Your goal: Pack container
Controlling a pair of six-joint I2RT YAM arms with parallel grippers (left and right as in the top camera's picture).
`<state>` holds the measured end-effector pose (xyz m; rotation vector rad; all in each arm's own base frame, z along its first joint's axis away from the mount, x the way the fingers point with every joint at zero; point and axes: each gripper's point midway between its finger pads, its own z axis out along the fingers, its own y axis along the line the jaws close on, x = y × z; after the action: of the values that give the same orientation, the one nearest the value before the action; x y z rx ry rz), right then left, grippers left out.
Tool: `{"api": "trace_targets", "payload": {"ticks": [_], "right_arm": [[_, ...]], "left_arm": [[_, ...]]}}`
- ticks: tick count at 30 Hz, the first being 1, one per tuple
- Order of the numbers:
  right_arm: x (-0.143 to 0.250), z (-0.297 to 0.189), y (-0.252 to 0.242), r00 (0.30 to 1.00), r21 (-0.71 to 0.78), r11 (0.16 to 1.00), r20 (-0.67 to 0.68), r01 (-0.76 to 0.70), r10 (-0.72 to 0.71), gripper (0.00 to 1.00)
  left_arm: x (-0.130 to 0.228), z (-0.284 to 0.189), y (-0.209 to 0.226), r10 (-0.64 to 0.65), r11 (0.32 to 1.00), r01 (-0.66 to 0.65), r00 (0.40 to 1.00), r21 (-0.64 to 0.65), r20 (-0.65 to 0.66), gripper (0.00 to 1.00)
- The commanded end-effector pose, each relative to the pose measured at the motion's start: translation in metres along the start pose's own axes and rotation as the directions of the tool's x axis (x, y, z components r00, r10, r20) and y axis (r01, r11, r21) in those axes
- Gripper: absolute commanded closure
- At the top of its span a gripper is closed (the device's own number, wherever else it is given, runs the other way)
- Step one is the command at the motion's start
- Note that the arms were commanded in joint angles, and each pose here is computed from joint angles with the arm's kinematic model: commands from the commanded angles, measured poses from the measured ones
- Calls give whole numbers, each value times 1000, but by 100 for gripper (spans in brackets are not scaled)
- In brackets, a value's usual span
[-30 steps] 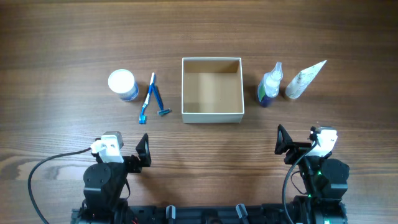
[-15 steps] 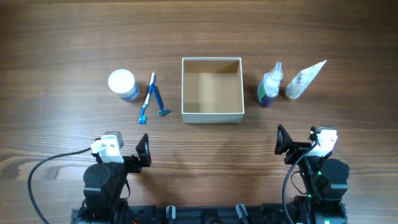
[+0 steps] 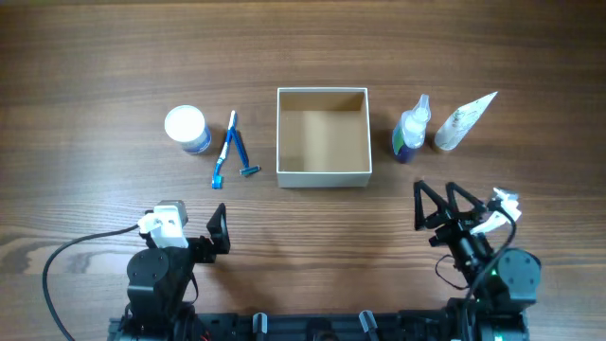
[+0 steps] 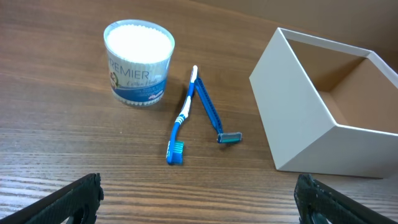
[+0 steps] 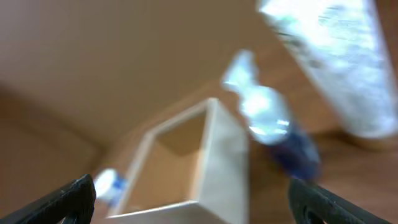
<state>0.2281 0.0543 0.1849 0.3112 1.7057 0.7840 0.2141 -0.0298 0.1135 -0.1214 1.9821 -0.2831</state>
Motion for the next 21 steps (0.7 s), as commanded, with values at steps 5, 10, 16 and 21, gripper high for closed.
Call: {"api": "trace_targets", "payload": {"ticks": [5,10,16,21], "right_arm": [[-51,-11,96,991,-219,974,-104,56,-80,0],[-94,19,103,933,-43,990,-331,135,-142,0],[-140,45,58,838,295,905,-535,306,-109,0],[-125,56,46,785,297,905,-617,303,-61,0]], "left_arm": [[-1,0,-1,14,1000,-14,1000,10,7,0],[-1,0,-1,14,1000,-14,1000,10,7,0],[-1,0,-1,14,1000,-14,1000,10,7,0],[-1,0,-1,14,1000,-14,1000,10,7,0]]}}
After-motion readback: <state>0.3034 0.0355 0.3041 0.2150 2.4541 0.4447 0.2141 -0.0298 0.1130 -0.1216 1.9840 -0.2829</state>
